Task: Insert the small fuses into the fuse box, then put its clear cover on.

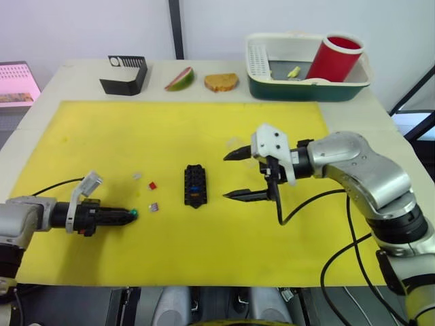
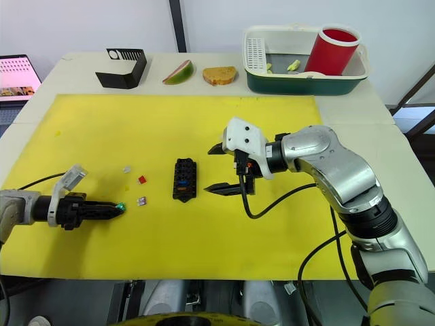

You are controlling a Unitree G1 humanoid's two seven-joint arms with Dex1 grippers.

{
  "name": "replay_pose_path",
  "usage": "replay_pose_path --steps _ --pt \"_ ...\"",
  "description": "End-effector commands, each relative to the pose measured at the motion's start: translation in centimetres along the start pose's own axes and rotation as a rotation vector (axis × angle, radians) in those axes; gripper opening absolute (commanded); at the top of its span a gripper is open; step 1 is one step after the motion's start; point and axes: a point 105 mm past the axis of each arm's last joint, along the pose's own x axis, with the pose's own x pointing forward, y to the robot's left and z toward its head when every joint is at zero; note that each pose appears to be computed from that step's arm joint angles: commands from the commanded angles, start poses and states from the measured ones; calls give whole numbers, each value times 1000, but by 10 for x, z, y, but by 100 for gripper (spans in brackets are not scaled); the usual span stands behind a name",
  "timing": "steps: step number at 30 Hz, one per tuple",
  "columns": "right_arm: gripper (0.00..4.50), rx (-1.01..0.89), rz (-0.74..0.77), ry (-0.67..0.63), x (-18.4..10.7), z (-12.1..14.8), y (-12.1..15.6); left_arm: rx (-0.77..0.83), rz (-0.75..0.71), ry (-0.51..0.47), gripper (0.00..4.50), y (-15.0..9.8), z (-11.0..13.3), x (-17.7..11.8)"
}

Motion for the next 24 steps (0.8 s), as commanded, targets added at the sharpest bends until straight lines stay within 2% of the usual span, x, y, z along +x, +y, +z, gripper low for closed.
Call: replay_pose_path --steps 1,10,24 --pt "450 -35 -15 -16 -2 6 -1 -42 -14 5 90 0 -9 3" --pt "450 -35 -13 -15 0 6 -2 -96 23 -86 90 7 2 -3" --pt "450 -50 -12 -8 2 5 -2 -143 71 -136 90 18 -4 -10"
